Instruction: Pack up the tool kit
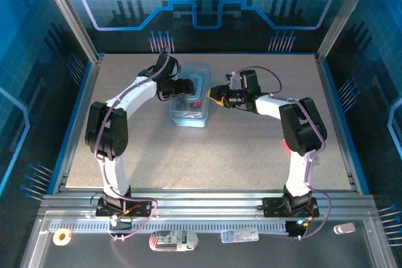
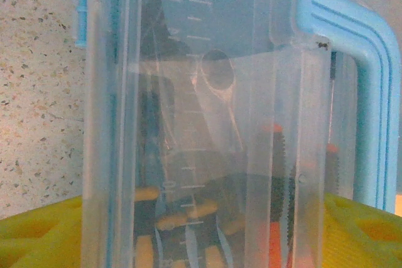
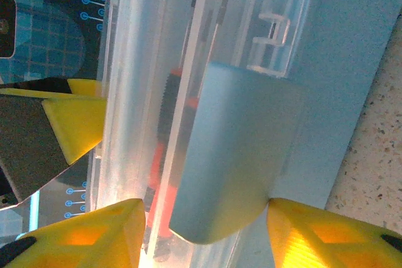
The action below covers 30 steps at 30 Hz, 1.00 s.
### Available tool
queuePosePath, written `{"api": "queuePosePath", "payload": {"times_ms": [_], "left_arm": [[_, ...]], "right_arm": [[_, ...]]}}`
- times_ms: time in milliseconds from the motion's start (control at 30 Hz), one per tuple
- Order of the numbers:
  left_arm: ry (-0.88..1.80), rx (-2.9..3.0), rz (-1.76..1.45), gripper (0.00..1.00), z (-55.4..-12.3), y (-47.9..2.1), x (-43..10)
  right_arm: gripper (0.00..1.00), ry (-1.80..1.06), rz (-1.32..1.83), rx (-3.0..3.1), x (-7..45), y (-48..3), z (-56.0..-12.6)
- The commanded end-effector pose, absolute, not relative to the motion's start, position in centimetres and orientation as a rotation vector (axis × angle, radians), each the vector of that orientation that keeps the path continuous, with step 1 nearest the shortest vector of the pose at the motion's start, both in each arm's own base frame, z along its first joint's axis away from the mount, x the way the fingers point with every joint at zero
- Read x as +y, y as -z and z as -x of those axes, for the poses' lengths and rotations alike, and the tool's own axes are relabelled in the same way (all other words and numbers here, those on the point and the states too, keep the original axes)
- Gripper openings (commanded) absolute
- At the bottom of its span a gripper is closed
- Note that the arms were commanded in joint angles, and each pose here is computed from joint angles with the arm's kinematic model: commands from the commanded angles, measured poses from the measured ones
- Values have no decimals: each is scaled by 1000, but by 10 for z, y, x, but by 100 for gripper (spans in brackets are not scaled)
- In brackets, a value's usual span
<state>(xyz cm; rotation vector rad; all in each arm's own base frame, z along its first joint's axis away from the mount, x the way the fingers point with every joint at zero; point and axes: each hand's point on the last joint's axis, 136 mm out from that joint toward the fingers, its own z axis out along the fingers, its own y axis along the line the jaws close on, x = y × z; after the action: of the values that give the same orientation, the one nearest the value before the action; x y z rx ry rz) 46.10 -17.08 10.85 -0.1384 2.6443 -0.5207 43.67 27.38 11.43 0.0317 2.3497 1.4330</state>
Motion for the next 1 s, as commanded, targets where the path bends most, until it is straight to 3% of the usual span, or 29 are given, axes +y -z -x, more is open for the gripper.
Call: {"api": "queuePosePath", "payload": {"times_ms": [0, 600, 967], "left_arm": [[421, 3018, 218, 58, -398, 4, -160], [421, 3022, 209, 58, -398, 4, -161], [420, 3026, 204, 58, -397, 6, -162]], "right_arm": [[55, -1412, 15, 2299, 275, -137, -441], [54, -1439, 45, 2246, 280, -154, -448], [49, -1497, -90, 2265, 274, -125, -462]]}}
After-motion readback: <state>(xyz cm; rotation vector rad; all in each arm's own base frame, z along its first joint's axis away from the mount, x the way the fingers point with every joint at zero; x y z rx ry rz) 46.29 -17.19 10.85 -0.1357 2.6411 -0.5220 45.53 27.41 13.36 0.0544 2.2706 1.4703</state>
